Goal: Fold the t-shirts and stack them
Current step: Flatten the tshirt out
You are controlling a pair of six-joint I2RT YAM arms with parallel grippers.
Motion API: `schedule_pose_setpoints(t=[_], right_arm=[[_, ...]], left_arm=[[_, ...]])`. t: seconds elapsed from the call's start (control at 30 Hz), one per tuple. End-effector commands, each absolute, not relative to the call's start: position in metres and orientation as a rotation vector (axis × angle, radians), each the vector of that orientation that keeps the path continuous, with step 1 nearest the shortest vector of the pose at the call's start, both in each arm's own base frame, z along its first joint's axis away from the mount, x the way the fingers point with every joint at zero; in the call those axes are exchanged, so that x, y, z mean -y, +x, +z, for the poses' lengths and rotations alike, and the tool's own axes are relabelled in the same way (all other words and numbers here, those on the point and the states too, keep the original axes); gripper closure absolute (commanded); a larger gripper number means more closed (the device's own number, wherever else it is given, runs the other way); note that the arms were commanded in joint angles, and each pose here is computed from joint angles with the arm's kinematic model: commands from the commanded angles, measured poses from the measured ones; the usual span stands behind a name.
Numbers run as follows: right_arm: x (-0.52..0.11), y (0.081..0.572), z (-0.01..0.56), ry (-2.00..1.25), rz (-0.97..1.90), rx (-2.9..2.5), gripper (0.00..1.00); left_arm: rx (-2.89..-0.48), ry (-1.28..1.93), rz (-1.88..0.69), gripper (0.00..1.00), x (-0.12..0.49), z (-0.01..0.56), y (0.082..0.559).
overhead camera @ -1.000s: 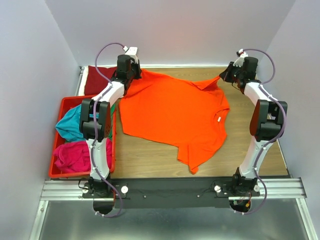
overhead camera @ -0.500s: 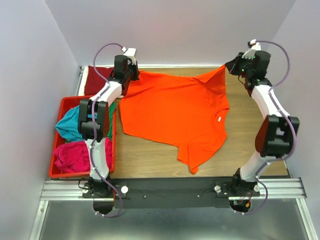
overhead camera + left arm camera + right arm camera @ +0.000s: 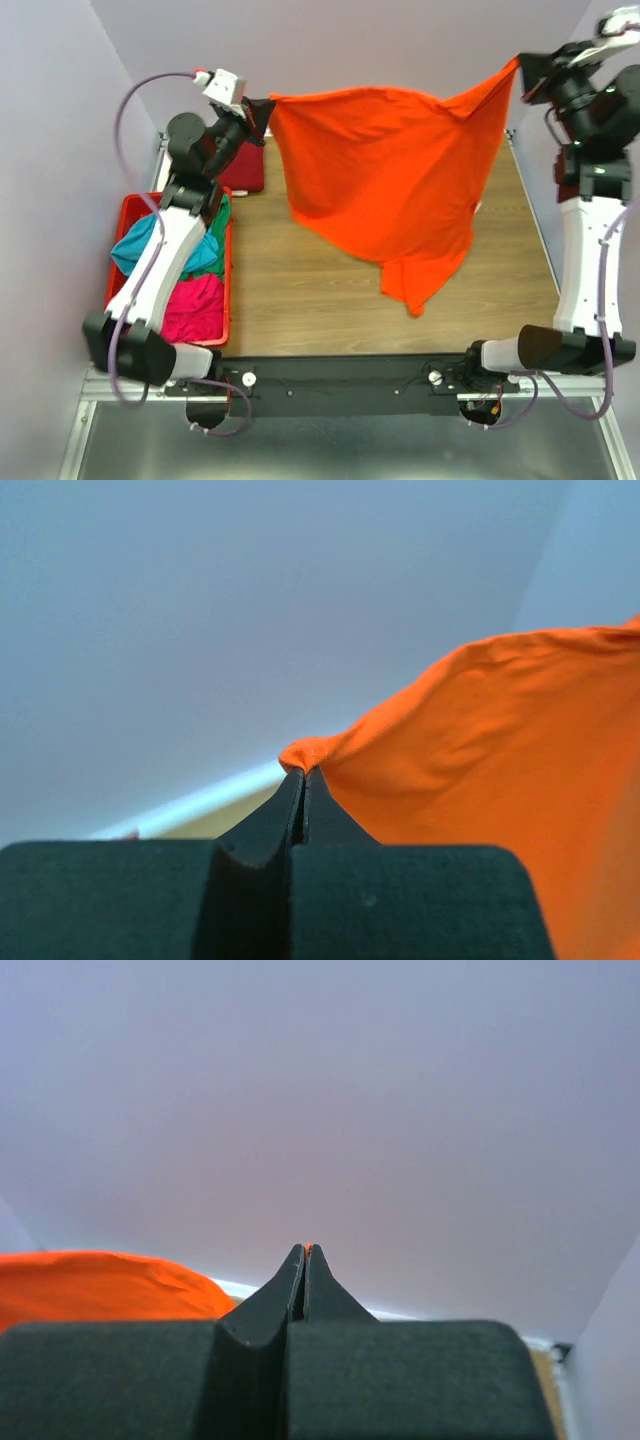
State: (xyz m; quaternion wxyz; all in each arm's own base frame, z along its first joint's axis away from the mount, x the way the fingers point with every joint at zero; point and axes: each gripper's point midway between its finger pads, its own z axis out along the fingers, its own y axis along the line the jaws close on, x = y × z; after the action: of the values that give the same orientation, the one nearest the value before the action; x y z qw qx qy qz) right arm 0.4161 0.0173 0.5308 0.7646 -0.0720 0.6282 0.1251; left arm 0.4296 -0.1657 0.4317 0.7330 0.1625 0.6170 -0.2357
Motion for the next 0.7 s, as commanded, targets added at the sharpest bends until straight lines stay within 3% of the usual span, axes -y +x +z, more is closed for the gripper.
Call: schedule_pose_setpoints(t=[0.0, 0.03, 0.23, 0.4, 0.5, 0.67], right_arm=[[-0.017, 0.336, 0.631, -0.191, 0.152, -1.183, 0.99], [-0.016, 0.322, 0.647, -0.188, 0.129, -1.149, 0.99], [0.006, 0.241, 0.711, -0.116, -0.062, -0.965, 0.99], [0.019, 0.194, 0.742, -0.068, -0.187, -0.852, 0.99], [0.022, 0.192, 0.746, -0.056, -0.203, -0.84, 0.99], [0.02, 0.257, 0.707, -0.083, -0.079, -0.988, 0.99]], left_arm=[[-1.04, 0.418, -0.556, 1.0, 0.169, 0.534, 0.333], [-1.043, 0.414, -0.554, 1.0, 0.169, 0.533, 0.334], [-0.84, 0.414, -0.634, 1.0, 0.17, 0.592, 0.234], [-0.792, 0.419, -0.71, 1.0, 0.174, 0.605, 0.2], [-0.793, 0.415, -0.717, 1.0, 0.171, 0.603, 0.193], [-0.874, 0.366, -0.661, 1.0, 0.166, 0.568, 0.211]])
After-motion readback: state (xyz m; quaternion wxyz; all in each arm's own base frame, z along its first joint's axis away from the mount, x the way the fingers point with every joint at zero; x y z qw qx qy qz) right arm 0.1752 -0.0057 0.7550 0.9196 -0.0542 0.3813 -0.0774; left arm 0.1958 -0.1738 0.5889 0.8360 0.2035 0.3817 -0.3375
